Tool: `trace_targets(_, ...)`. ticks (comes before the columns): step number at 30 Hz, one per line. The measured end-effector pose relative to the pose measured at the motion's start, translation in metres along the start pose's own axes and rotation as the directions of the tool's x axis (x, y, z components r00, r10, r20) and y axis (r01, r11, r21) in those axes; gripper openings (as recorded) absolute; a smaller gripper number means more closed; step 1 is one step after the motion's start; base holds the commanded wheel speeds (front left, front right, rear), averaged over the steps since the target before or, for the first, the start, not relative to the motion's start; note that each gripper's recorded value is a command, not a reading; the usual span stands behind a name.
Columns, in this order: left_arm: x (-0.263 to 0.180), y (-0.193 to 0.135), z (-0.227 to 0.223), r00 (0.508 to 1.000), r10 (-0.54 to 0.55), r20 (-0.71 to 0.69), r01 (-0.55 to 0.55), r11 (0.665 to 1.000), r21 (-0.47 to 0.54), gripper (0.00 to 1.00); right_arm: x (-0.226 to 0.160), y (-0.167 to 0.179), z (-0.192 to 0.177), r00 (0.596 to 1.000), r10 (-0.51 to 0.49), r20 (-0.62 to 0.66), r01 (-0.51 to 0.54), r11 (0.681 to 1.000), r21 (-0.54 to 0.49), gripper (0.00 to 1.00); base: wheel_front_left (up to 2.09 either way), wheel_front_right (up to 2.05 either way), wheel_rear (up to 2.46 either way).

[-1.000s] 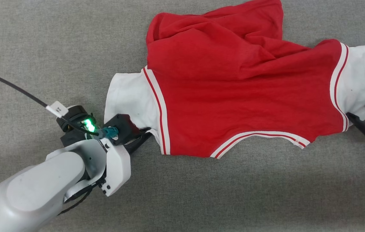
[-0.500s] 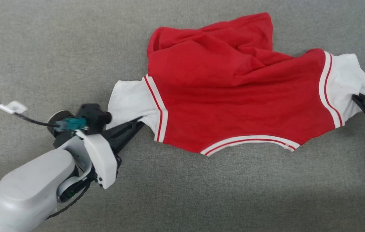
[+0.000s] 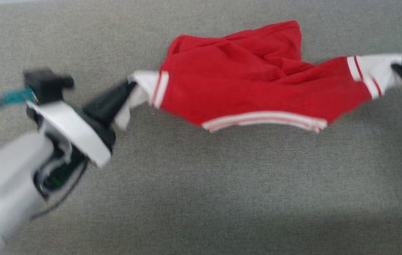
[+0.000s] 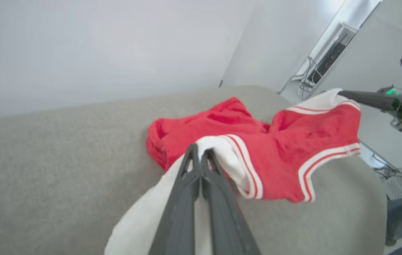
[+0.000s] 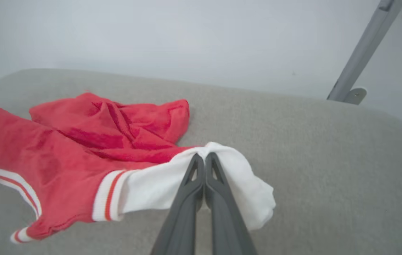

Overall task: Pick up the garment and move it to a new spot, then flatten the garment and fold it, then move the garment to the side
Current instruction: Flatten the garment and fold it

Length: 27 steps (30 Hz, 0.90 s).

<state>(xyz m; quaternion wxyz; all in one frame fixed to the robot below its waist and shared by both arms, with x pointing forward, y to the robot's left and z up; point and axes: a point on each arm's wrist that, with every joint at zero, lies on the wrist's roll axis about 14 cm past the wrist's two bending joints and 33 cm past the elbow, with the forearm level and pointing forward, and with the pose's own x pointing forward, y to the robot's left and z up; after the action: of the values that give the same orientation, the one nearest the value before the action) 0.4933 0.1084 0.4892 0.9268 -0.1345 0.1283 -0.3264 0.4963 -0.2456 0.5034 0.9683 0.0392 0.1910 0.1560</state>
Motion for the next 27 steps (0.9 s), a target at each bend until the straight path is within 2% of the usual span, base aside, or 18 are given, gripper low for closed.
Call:
trace_targets(5,0.027,0.035,0.059,0.979,0.104,0.174,-0.094,0.993,-0.065,0.0,0.04,0.005,0.038,0.997,0.003,0.075,-0.008,0.997,0.071,0.0,0.0,0.0,0.0)
trace_targets(9,0.047,0.067,0.09,0.948,0.191,0.255,-0.168,0.98,-0.109,0.0,0.076,0.006,0.082,0.984,-0.007,0.18,-0.017,0.991,0.13,0.0,0.0,0.0,0.0)
trace_targets(12,0.058,0.091,0.132,0.904,0.248,0.348,-0.215,0.968,-0.13,0.0,0.097,0.003,0.125,0.957,-0.033,0.289,-0.014,0.988,0.157,0.0,0.0,0.0,0.0)
trace_targets(16,0.066,0.104,0.193,0.831,0.277,0.482,-0.229,0.961,-0.158,0.0,0.114,0.003,0.18,0.901,-0.066,0.429,-0.009,0.985,0.17,0.0,0.0,0.0,0.0)
trace_targets(19,0.06,0.101,0.241,0.768,0.274,0.579,-0.215,0.962,-0.169,0.0,0.112,0.003,0.22,0.843,-0.094,0.53,-0.002,0.984,0.177,0.0,0.0,0.0,0.0)
trace_targets(24,0.039,0.07,0.309,0.661,0.214,0.719,-0.115,0.976,-0.186,0.0,0.092,0.003,0.27,0.747,-0.131,0.652,0.006,0.982,0.191,0.0,0.0,0.0,0.0)
trace_targets(27,0.039,0.053,0.309,0.676,0.178,0.715,-0.085,0.983,-0.164,0.0,0.086,0.007,0.276,0.741,-0.131,0.659,0.007,0.982,0.188,0.0,0.0,0.0,0.0)
